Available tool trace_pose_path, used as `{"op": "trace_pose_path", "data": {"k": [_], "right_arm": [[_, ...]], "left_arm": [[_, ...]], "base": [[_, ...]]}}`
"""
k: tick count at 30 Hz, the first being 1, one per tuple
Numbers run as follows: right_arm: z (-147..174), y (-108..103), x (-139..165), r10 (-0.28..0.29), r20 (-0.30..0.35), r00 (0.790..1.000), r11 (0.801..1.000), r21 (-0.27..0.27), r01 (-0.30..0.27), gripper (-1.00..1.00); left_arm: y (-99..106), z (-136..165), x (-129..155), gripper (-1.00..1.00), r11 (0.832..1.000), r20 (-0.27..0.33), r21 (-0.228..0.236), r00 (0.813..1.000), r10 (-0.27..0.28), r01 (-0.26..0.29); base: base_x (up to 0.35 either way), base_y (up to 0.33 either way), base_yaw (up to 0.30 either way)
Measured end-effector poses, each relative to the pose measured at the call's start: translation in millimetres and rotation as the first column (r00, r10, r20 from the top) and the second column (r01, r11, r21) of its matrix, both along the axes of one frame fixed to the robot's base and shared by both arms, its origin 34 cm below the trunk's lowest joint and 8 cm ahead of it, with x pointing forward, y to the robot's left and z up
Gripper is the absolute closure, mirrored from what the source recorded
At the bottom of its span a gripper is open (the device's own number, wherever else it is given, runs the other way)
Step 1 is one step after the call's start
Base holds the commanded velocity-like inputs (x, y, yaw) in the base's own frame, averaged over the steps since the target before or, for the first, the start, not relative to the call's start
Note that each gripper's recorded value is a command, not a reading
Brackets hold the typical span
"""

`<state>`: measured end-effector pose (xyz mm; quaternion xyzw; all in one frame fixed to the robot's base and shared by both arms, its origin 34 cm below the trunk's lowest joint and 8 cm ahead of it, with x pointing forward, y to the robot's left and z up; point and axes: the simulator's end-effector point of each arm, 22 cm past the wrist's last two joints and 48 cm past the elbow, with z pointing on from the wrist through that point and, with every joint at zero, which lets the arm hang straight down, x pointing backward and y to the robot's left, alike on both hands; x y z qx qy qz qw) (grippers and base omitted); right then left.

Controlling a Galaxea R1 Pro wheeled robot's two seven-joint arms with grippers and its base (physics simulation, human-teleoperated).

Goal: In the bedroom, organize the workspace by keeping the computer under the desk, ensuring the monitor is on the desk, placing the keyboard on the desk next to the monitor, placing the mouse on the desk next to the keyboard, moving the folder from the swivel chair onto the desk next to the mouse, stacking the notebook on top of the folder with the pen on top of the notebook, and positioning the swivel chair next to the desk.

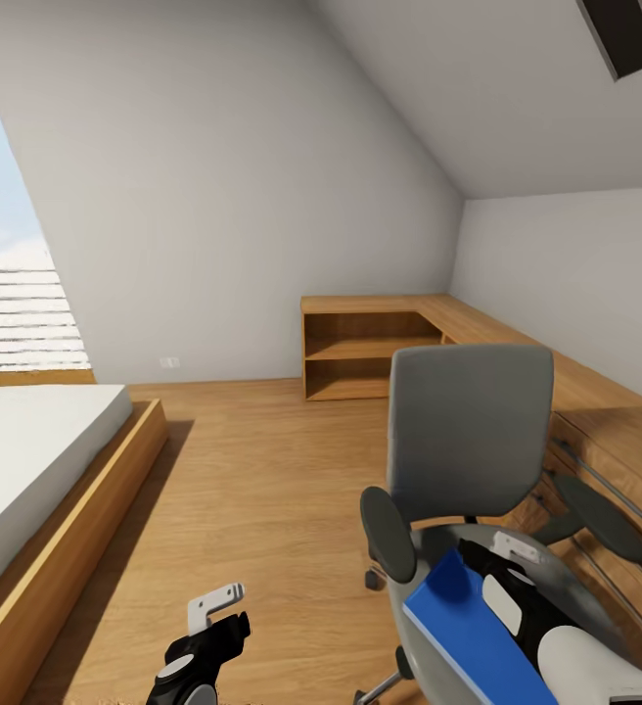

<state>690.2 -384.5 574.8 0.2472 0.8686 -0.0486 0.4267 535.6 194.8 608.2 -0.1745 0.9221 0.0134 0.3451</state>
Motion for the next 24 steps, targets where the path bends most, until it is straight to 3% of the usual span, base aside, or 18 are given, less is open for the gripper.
{"op": "trace_pose_path", "data": {"k": [9, 24], "right_arm": [[-0.4, 2.4, 0.2, 0.001, 0.000, 1.000, 1.000, 0.002, -0.001, -1.00], [-0.2, 1.4, 0.1, 0.000, 0.001, 1.000, 1.000, 0.003, 0.000, -1.00]], "left_arm": [[-0.3, 0.1, 0.0, -1.00, 1.000, 0.000, 0.000, 1.000, 0.000, 0.000], [-1.0, 0.5, 0.1, -1.00, 1.000, 0.001, 0.000, 1.000, -0.003, 0.003]], "base": [[0.000, 0.000, 0.227], [0.000, 0.000, 0.023]]}}
